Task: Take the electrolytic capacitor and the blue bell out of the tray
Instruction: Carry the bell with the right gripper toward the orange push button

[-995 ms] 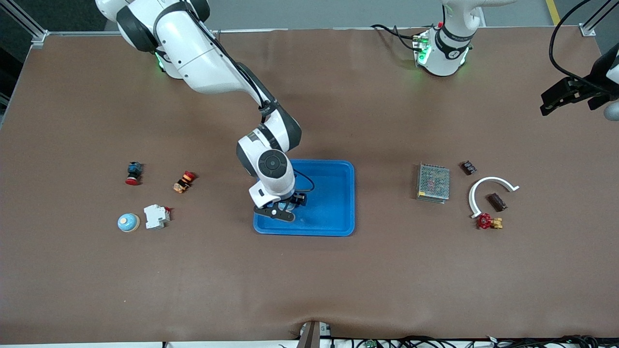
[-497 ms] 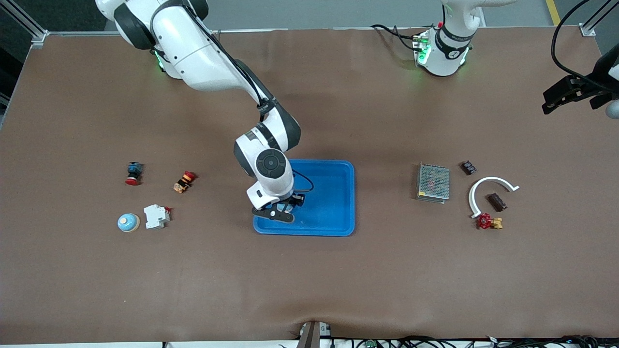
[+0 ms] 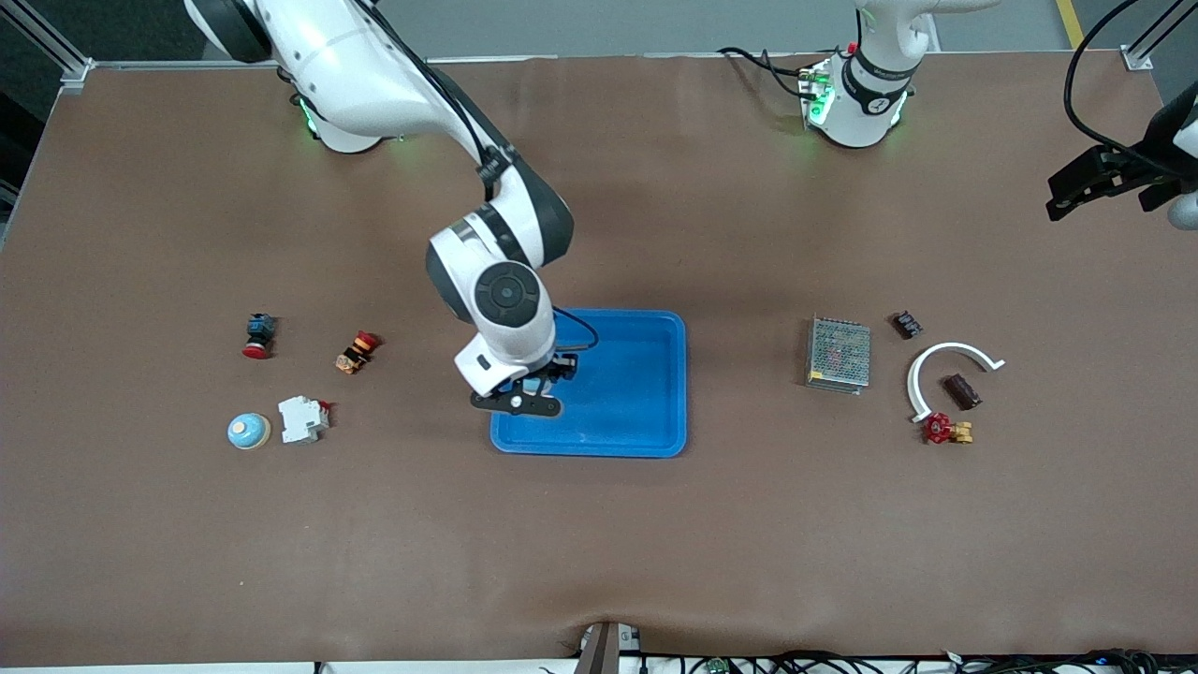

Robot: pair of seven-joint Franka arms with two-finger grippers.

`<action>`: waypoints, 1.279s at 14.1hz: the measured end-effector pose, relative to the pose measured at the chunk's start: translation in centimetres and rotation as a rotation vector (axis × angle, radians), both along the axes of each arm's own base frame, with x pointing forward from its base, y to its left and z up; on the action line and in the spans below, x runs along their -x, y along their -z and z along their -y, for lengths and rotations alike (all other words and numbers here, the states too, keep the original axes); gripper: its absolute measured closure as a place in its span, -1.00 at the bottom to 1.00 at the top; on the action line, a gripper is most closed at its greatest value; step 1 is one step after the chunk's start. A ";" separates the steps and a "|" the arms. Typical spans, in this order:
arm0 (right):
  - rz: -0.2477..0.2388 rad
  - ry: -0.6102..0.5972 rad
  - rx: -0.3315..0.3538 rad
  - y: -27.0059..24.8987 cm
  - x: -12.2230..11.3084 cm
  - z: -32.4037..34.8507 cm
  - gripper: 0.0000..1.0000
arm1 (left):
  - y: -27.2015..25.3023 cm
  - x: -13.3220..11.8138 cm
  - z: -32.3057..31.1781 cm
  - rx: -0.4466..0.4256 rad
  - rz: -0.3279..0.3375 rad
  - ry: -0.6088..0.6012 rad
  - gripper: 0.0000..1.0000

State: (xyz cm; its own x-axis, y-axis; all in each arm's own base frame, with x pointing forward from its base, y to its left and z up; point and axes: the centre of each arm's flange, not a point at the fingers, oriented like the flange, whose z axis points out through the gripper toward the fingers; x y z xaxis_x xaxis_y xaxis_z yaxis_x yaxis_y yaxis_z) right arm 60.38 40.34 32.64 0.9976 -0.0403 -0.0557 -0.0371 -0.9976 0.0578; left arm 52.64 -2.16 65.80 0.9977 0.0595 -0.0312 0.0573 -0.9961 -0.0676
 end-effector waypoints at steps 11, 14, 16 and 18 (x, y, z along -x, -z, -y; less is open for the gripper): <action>-0.142 -0.409 -0.035 -9.3 -3.2 20.0 -0.33 | 0.6 0.0 0.2 -0.001 -0.015 0.004 -1.00; -0.096 -0.473 -0.056 -7.7 -1.7 24.2 -0.33 | 0.7 0.0 0.4 -0.001 -0.015 0.007 -1.00; -0.069 -0.509 -0.063 -5.4 0.0 26.5 -0.33 | 0.7 0.0 0.4 -0.001 -0.015 0.008 -1.00; -0.064 -0.558 -0.071 -2.5 1.6 29.7 -0.33 | 0.7 0.0 0.7 -0.001 -0.015 0.013 -1.00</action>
